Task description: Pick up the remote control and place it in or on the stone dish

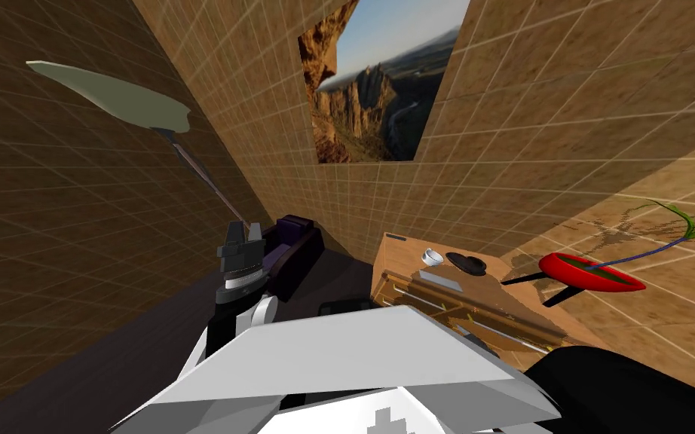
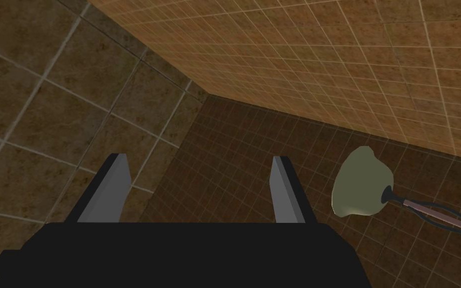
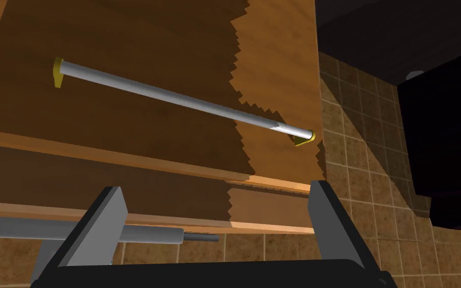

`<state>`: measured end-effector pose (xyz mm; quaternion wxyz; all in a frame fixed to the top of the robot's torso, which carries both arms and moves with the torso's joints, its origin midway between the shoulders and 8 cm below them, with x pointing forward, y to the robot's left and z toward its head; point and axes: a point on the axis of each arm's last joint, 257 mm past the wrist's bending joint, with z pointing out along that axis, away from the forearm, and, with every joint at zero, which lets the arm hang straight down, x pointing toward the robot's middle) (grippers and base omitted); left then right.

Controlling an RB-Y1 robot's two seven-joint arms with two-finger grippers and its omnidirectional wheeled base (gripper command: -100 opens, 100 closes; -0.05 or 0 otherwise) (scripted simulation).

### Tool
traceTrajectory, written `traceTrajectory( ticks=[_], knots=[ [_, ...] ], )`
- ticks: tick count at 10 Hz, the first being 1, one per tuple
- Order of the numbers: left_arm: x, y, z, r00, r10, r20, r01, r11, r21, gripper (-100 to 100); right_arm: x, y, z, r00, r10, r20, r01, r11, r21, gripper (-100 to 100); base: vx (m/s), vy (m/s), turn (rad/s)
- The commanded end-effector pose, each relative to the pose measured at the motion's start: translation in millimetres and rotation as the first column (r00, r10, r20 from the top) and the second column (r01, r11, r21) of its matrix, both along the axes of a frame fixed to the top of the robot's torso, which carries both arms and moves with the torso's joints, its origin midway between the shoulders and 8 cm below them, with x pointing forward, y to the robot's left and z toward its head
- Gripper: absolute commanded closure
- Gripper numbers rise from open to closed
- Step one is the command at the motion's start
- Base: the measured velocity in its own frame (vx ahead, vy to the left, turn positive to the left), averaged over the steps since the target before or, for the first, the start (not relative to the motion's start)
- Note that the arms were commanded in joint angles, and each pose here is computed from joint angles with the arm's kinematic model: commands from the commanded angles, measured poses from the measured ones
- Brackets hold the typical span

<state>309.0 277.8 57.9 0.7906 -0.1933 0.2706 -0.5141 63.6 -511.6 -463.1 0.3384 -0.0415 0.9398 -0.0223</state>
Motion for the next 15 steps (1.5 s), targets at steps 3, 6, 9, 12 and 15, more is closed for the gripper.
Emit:
traceTrajectory(
  ticks=[3, 6, 9, 12, 15],
  knots=[
    [0.0, 0.0, 0.0, 1.0, 0.0, 0.0, 0.0, 1.0, 0.0, 0, -64.1, -41.1, 0.0, 0.976, 0.123, -0.177, -0.144, 0.984, -0.109, -100, 0.106, 0.017, 0.136],
    [0.0, 0.0, 0.0, 1.0, 0.0, 0.0, 0.0, 1.0, 0.0, 0, -108.5, -73.1, 6.7, 0.928, 0.203, -0.313, -0.261, 0.953, -0.155, -100, 0.111, 0.012, 0.109],
    [0.0, 0.0, 0.0, 1.0, 0.0, 0.0, 0.0, 1.0, 0.0, 0, -144.0, -101.5, 18.8, 0.863, 0.269, -0.428, -0.369, 0.914, -0.169, -100, 0.111, 0.004, 0.083],
    [0.0, 0.0, 0.0, 1.0, 0.0, 0.0, 0.0, 1.0, 0.0, 0, -169.7, -125.1, 32.8, 0.792, 0.322, -0.519, -0.461, 0.873, -0.162, -100, 0.123, -0.016, 0.07],
    [0.0, 0.1, 0.0, 1.0, 0.0, 0.0, 0.0, 1.0, 0.0, 0, -192.6, -147.7, 49.1, 0.696, 0.384, -0.607, -0.561, 0.818, -0.126, -100, 0.178, -0.026, 0.073]
  ],
)
